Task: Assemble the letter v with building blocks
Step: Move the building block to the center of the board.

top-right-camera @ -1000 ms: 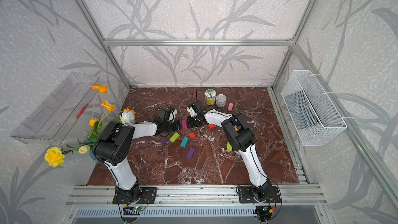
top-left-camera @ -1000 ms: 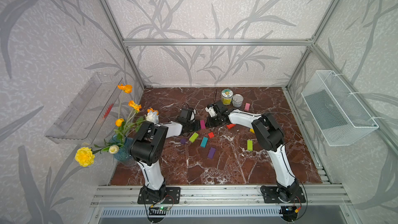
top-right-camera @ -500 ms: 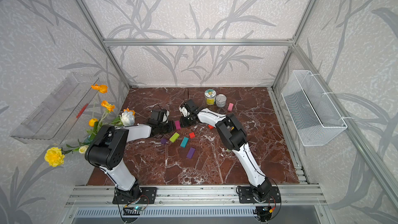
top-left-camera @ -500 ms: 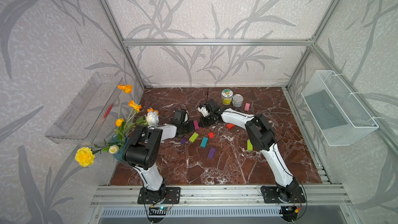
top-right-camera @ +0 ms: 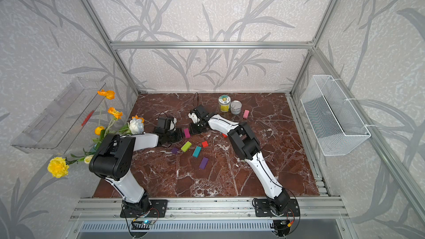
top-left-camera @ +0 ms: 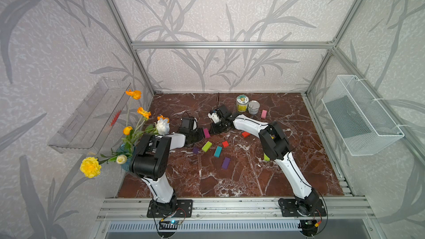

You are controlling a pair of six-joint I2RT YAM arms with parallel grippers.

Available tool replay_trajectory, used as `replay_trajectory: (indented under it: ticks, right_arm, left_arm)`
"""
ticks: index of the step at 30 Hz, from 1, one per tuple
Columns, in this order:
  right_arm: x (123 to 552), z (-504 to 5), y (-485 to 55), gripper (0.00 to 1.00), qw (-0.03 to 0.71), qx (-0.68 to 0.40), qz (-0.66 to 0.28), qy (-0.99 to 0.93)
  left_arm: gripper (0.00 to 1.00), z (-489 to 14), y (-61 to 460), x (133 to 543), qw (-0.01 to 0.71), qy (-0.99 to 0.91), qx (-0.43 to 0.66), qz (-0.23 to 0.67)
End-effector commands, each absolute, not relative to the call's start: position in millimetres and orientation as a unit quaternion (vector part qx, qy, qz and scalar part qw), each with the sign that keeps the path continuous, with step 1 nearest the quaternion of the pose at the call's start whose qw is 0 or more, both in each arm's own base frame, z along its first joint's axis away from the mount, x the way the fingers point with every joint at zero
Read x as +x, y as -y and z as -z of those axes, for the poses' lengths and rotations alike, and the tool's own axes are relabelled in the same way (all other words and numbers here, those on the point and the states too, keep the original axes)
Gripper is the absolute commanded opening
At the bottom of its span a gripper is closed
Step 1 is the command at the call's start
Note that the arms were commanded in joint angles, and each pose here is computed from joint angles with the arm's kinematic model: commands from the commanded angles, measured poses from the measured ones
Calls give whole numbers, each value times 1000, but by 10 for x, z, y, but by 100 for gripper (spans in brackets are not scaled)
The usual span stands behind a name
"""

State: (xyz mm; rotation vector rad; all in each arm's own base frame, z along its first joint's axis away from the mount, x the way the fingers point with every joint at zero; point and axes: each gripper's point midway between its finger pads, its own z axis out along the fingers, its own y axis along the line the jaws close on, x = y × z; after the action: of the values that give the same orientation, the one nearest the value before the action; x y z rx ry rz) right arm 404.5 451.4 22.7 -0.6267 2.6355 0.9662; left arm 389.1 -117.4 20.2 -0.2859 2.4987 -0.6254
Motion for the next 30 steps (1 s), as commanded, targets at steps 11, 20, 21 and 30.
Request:
replay_trajectory:
  ticks: [11, 20, 21, 30]
  right_arm:
    - [3750, -508, -4170, 2, 151, -241, -291, -913]
    - [3393, -500, -4028, 2, 127, -232, -329, -907]
    - [3370, -484, -4029, 2, 124, -231, -334, -905]
    - [3242, -405, -4095, 2, 110, -224, -376, -892]
  left_arm:
    - [0, -146, 960, 3534, 260, -941, -124, 176]
    - [0, -109, 1060, 3387, 243, -946, -104, 187]
    - [0, -108, 1073, 3375, 242, -946, -104, 189]
    - [0, -88, 1178, 3236, 231, -948, -95, 197]
